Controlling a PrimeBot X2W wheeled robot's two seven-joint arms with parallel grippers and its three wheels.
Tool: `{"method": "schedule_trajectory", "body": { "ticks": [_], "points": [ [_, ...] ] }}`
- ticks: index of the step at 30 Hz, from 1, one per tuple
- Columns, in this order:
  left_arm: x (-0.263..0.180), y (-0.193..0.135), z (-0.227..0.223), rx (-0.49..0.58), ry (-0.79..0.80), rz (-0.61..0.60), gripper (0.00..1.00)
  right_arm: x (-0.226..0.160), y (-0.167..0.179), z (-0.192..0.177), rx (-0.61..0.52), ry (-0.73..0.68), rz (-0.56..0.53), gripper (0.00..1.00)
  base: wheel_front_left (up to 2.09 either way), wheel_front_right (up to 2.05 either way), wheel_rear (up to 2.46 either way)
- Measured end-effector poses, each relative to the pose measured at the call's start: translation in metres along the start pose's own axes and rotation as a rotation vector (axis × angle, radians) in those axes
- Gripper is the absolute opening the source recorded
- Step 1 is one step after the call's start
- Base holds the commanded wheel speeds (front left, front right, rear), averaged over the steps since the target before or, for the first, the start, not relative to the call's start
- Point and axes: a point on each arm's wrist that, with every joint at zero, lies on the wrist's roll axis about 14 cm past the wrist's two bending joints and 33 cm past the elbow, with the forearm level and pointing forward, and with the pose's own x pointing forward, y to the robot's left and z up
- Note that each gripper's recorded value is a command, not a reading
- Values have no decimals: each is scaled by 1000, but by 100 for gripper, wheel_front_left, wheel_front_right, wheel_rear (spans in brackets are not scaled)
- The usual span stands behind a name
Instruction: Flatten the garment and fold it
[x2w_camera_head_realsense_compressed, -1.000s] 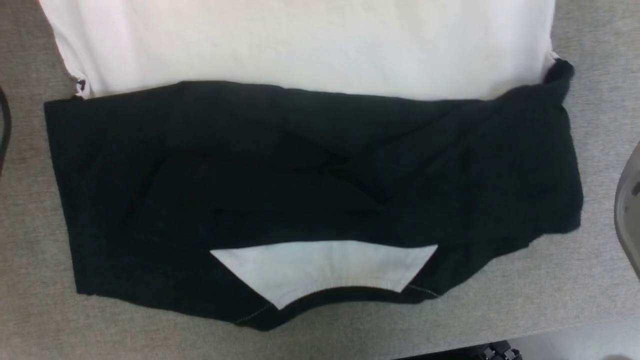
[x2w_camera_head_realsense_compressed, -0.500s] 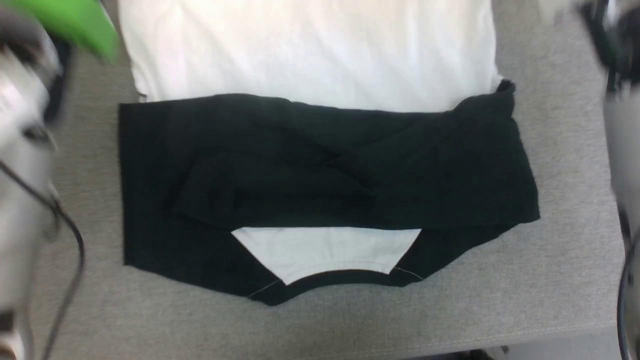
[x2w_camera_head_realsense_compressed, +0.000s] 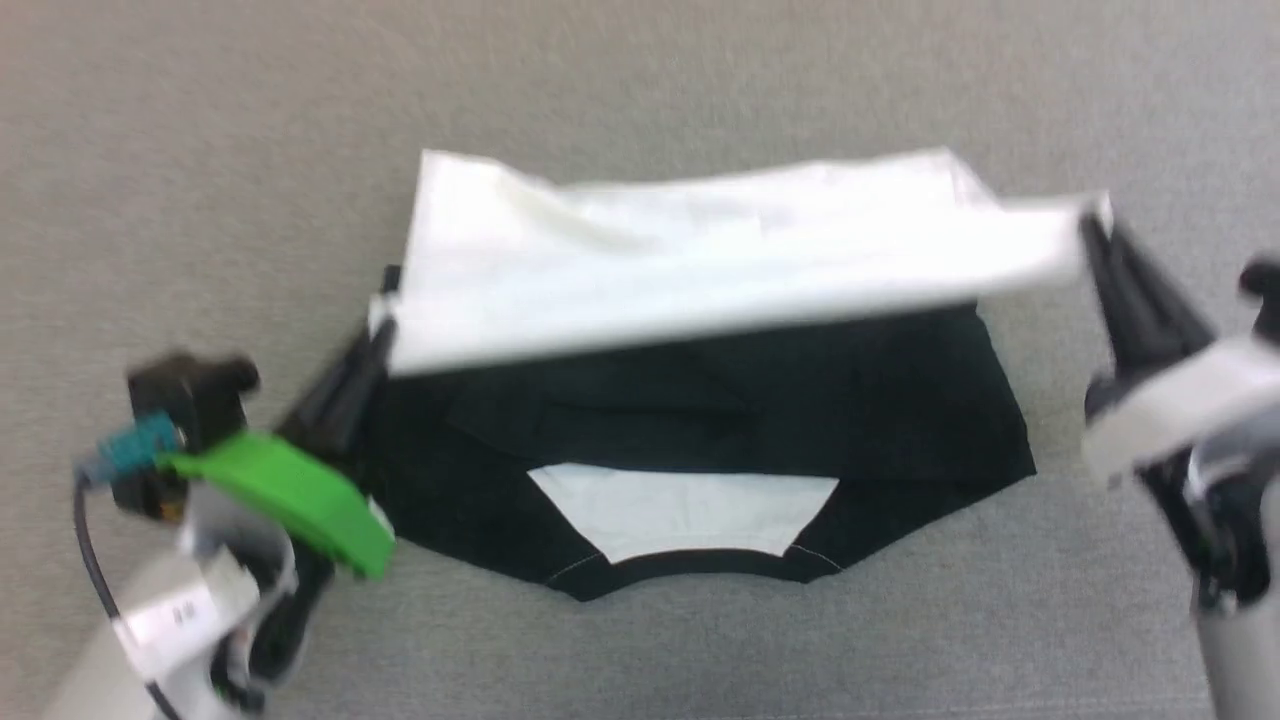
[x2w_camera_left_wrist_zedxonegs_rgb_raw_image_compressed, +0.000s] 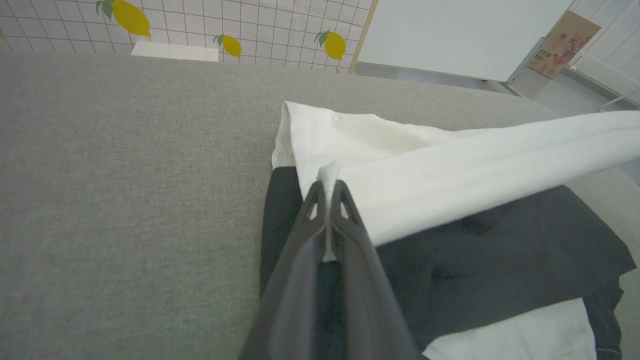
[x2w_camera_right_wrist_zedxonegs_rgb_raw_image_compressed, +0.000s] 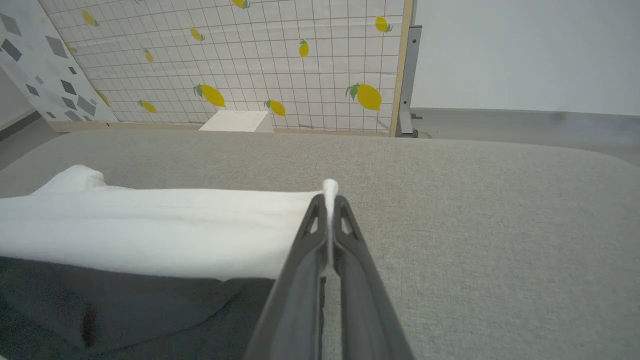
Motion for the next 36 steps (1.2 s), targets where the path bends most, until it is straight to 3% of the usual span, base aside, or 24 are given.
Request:
{"method": "schedule_trajectory", "body": {
  "ticks": [5,9,18,19,20,21,22,28,36],
  "points": [
    [-39,3,-25,-39,64,40,0,-35,8,-34,33,115,-18,0,0,0,0],
    [-57,8,-54,-80,134,78,0,-52,10,-69,-10,244,-25,0,0,0,0],
    [-72,15,-103,-133,224,138,0,-65,18,-119,-3,404,-28,0,0,0,0],
    [-71,16,-105,-137,223,143,48,-67,18,-125,1,426,-30,0,0,0,0],
    [-70,16,-107,-137,222,143,100,-69,18,-131,8,447,-34,19,0,0,0],
    [-69,17,-108,-134,220,146,100,-70,18,-134,15,460,-37,68,0,0,0],
    [-68,16,-108,-132,214,147,100,-71,19,-134,18,465,-37,100,0,0,0],
    [-68,12,-95,-120,121,169,100,-76,15,-121,59,423,-66,100,0,0,0],
    [-71,29,-22,61,-134,278,100,-77,8,-71,169,205,-123,100,0,0,0]
  ]
}}
